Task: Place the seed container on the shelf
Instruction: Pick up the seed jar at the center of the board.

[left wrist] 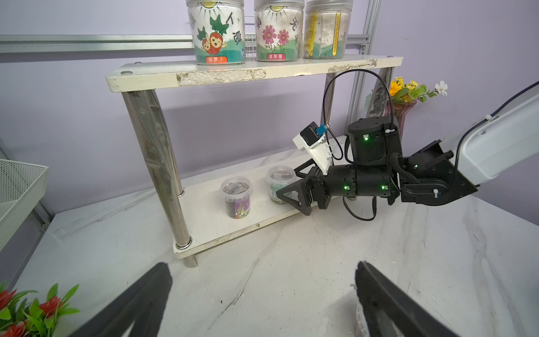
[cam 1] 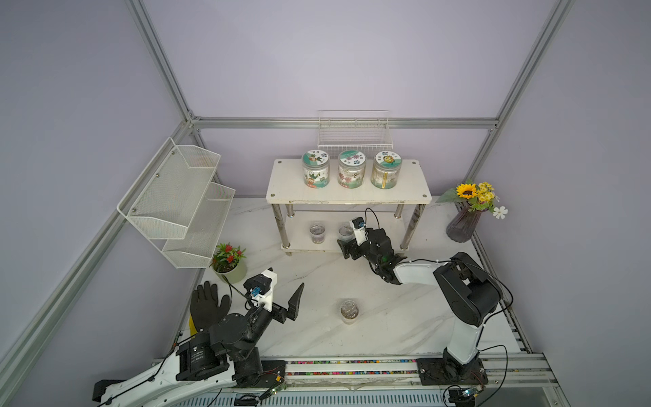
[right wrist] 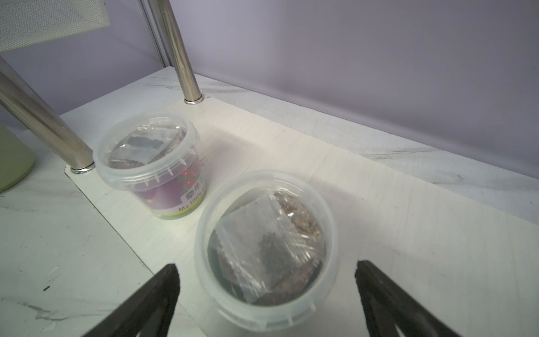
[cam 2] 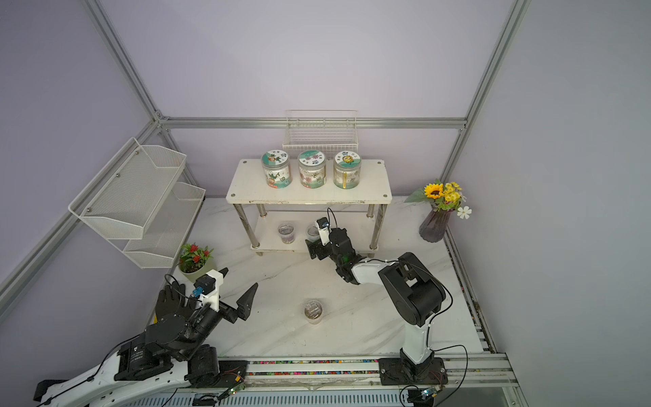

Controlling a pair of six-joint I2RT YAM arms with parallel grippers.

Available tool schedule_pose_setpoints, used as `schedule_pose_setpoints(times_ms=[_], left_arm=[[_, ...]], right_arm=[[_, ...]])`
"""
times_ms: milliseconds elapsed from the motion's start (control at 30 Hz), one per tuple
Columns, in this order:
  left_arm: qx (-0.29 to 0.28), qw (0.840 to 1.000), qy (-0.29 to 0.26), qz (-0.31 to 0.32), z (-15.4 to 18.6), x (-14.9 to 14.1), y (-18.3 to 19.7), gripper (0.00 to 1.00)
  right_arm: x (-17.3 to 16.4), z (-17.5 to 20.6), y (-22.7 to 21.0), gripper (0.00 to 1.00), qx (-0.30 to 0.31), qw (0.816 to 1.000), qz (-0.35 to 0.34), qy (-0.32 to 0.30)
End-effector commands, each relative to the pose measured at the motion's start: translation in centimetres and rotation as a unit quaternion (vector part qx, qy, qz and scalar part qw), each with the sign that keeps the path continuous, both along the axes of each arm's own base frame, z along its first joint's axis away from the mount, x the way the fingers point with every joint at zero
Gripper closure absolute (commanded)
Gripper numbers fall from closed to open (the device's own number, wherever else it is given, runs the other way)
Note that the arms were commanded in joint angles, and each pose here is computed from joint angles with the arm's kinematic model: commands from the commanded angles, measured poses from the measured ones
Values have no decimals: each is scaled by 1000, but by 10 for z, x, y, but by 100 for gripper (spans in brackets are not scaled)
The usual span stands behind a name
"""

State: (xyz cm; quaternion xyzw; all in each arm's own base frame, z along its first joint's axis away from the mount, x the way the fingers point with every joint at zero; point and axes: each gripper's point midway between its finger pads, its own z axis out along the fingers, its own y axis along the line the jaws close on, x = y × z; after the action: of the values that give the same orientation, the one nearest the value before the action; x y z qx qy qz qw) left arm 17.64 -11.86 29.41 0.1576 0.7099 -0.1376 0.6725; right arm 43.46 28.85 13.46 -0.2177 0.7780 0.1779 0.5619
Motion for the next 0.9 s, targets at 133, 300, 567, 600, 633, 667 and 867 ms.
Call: schedule_pose_setpoints(times_ms=[133,300,567,600,633,667,867], left_arm=[[-2,1000,-9,1,12,0,2,0],[-1,1000,-9,1,11,0,2,0],[-1,1000,-11,0,12,-1,2,0],[0,1000,-11,-1,12,-1,2,0],[-1,1000,-11,0,13,-1,2,0],[1,1000,-11,0,12,0,2,0],[16,1000,-4,-1,7,1,-3,0]], right_arm=[[-9,15,-9,3,17,1000,-4,-13],[-19,12,-15,3,14,1000,-4,-4],[-39,12,-28,3,21,1000,-7,8],[-42,11,-30,3,22,1000,-7,11],[-45,12,-32,3,24,1000,-7,12],[-49,11,-33,3,25,1000,-7,16],[-74,14,-42,4,36,999,-14,37]])
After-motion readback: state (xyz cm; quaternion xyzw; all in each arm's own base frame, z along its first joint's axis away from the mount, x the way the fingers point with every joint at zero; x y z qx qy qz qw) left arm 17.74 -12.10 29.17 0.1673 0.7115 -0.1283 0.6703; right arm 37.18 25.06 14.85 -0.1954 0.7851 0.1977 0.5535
